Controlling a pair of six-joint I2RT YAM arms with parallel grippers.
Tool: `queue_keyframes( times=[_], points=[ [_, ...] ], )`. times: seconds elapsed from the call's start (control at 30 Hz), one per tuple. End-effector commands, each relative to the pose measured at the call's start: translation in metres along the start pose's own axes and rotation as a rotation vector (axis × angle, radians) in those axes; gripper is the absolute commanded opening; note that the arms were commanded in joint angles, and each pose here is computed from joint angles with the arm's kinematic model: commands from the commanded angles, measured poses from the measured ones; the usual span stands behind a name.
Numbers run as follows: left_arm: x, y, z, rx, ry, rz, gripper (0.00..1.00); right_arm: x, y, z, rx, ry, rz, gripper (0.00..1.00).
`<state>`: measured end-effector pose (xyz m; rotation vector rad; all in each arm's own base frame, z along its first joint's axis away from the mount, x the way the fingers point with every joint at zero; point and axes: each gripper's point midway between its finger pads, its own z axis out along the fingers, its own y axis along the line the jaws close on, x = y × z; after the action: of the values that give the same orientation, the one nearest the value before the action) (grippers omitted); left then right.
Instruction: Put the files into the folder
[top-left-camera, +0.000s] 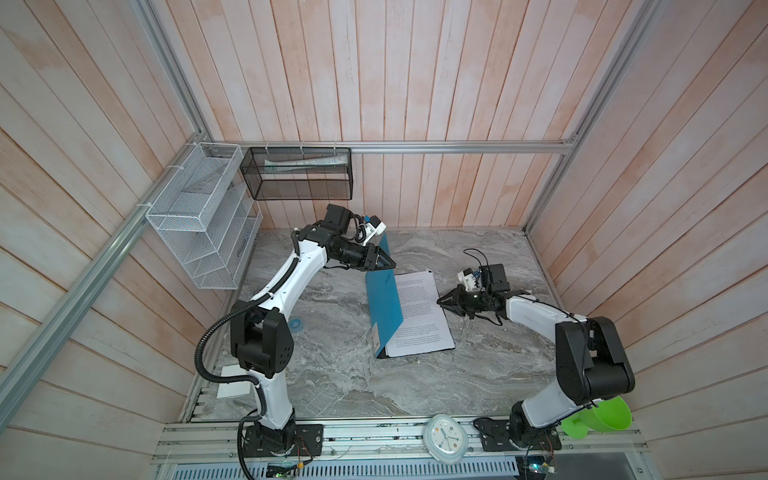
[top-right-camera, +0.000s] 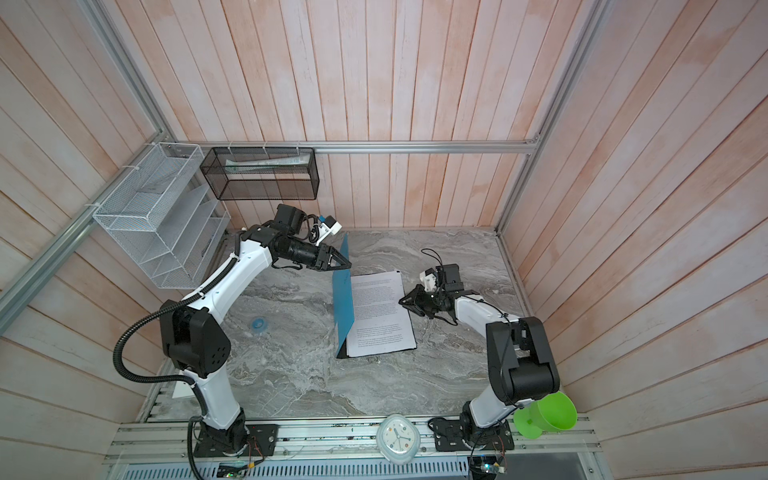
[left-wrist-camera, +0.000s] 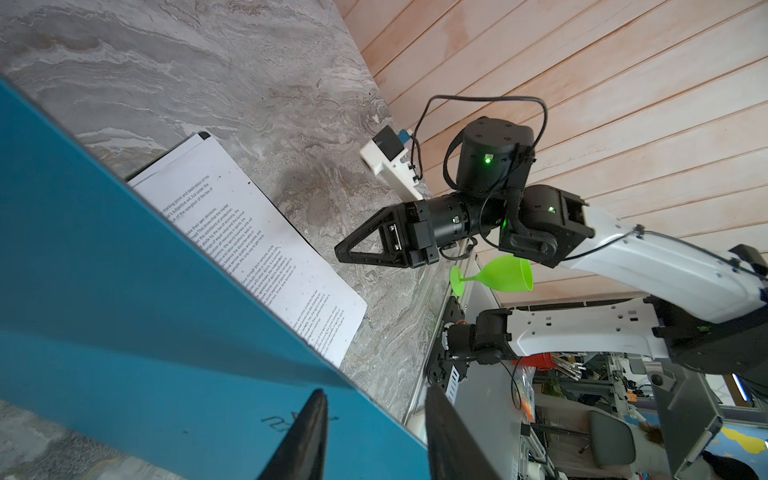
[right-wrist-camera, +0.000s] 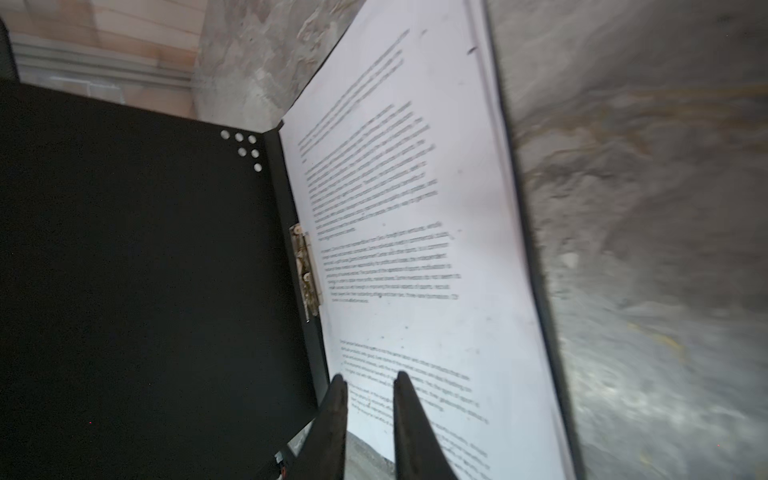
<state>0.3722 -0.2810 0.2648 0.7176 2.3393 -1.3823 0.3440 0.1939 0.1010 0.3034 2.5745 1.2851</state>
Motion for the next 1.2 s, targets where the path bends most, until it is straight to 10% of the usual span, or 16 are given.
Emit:
queue_keyframes(
  times=[0.0, 0.4, 1.17],
  points=[
    [-0.001, -0.003, 0.001, 0.003, -0.002, 0.000, 0.42, -0.002, 0.044, 0.008, -0.179, 0.047, -0.038, 0.21],
    [0.002, -0.017, -0.013, -0.029, -0.029, 0.048, 0.44, 0.013, 0.109, 0.021, -0.388, 0.145, -0.093, 0.21],
    [0.028, 0.029, -0.078, -0.215, -0.121, 0.100, 0.59, 0.016, 0.095, 0.027, -0.321, 0.156, -0.080, 0.21]
  ],
)
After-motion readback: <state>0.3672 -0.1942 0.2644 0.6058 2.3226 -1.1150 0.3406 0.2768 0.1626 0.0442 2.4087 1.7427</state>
